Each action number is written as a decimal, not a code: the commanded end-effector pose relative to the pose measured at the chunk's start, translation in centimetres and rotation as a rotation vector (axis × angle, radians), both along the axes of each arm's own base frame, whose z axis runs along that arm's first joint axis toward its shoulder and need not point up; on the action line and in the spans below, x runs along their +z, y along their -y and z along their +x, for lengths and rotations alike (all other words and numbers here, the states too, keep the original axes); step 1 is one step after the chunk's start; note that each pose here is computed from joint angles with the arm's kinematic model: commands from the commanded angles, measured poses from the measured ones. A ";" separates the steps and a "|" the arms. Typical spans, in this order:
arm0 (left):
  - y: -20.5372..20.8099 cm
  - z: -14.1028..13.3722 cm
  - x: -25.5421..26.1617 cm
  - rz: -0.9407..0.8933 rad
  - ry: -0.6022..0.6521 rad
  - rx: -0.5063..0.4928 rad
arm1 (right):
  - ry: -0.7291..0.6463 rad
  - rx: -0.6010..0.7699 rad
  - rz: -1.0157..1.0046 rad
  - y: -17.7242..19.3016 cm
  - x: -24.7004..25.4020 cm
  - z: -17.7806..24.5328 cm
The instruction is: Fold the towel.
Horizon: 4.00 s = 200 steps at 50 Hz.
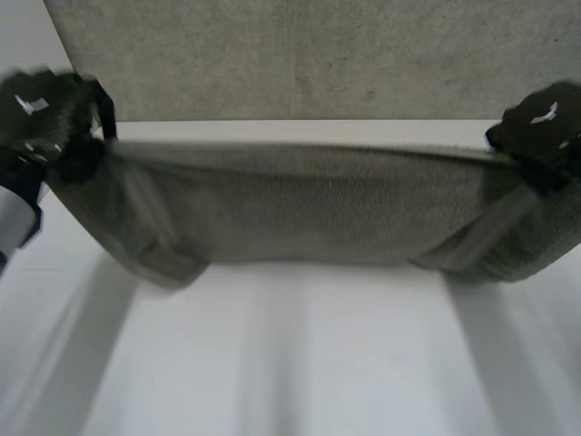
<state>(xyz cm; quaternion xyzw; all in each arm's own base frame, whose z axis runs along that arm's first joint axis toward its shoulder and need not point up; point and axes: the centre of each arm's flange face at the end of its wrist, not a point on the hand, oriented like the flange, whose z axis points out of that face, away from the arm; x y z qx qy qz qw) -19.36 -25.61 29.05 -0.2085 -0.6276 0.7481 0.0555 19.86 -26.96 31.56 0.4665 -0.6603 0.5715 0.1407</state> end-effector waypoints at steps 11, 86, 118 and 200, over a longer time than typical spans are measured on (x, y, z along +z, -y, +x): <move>12.0 -2.0 -4.5 0.032 0.077 0.022 | -0.030 -0.057 -0.253 9.4 -1.1 6.5; 5.1 2.2 -11.5 0.193 -0.045 0.149 | 0.017 -0.067 0.184 2.8 -14.8 1.3; 5.8 1.1 -11.6 0.309 -0.042 0.015 | 0.000 0.024 0.179 6.2 -9.5 -0.4; 4.7 -1.5 -10.3 0.130 -0.201 0.037 | 0.234 -0.131 0.182 7.8 -18.4 -0.3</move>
